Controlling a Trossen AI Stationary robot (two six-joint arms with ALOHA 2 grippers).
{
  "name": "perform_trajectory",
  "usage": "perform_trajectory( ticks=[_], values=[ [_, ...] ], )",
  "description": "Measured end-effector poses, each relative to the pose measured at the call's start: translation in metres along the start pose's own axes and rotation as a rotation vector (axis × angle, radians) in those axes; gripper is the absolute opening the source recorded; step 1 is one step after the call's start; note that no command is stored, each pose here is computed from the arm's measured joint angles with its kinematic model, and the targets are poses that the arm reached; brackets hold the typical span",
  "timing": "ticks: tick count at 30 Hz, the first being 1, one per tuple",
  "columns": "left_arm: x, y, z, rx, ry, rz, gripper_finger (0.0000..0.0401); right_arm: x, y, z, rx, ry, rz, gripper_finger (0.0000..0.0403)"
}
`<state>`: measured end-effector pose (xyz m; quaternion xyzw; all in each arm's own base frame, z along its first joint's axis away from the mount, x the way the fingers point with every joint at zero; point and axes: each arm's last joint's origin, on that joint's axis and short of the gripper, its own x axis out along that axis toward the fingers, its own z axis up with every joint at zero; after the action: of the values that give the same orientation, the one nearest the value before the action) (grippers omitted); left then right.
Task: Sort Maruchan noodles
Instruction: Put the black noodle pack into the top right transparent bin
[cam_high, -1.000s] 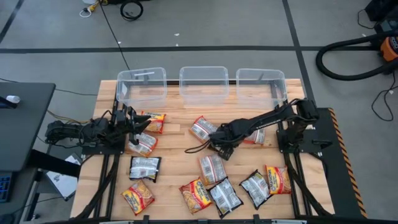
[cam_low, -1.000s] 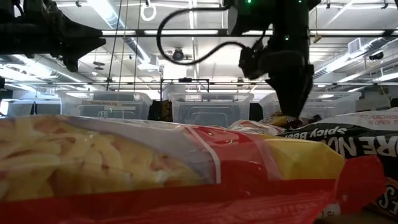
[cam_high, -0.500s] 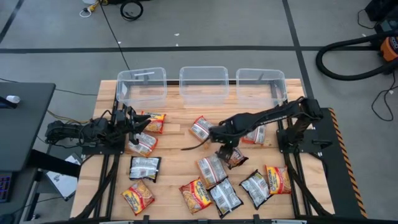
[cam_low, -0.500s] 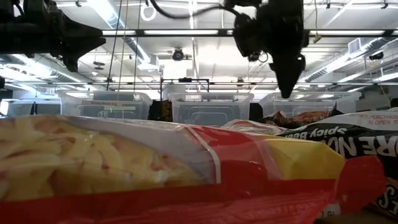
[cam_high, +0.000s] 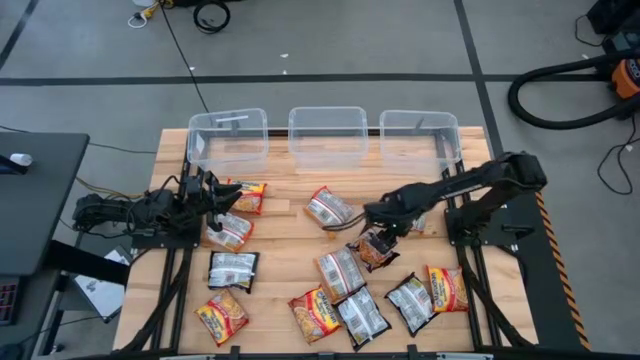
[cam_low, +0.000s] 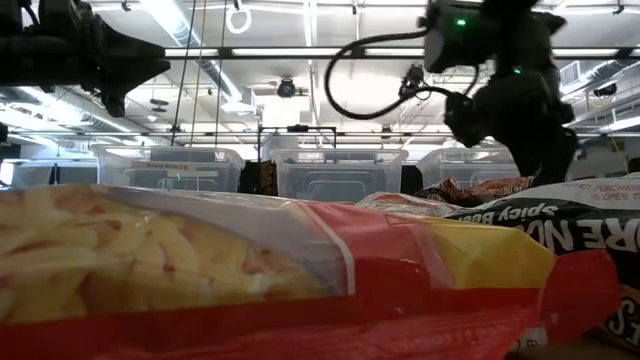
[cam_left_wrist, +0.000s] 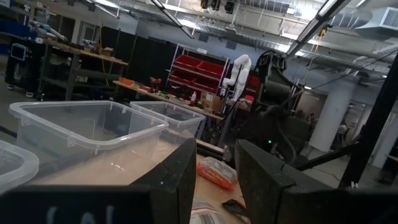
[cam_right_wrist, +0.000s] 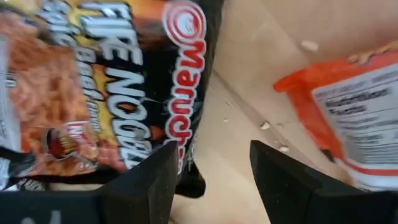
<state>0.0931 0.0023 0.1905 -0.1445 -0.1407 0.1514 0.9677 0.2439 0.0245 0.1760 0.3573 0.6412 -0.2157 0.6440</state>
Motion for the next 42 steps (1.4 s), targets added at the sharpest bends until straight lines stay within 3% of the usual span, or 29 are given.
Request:
perform_trajectory(
  ticks=[4, 9, 17, 22, 27, 37, 42],
  values=[
    [0.000, 0.000, 0.000, -0.002, -0.003, 0.005, 0.0117, 0.017, -0.011, -0.009, 0.067, -0.030, 0.070, 0.0205],
    [0.000, 0.000, 0.000, -0.002, -0.004, 0.005, 0.0117, 0.027, -0.006, -0.017, 0.070, -0.043, 0.252, 0.0205],
    [0.000, 0.001, 0.001, -0.002, -0.013, 0.045, 0.0117, 0.014, 0.003, -0.027, 0.048, -0.078, 0.349, 0.0221],
    [0.000, 0.002, 0.001, -0.008, -0.019, 0.068, 0.0117, 0.023, -0.004, -0.032, 0.080, -0.142, 0.304, 0.0262],
    [0.000, 0.002, 0.001, -0.054, -0.022, 0.067, 0.0117, 0.028, -0.009, -0.042, 0.102, -0.205, 0.462, 0.0295],
    [0.000, 0.002, 0.002, -0.067, -0.036, 0.080, 0.0117, 0.053, -0.026, -0.052, 0.160, -0.350, 0.646, 0.0284],
    [0.000, 0.003, 0.002, -0.068, -0.047, 0.122, 0.0117, 0.065, -0.021, -0.047, 0.151, -0.380, 0.610, 0.0280]
  ],
)
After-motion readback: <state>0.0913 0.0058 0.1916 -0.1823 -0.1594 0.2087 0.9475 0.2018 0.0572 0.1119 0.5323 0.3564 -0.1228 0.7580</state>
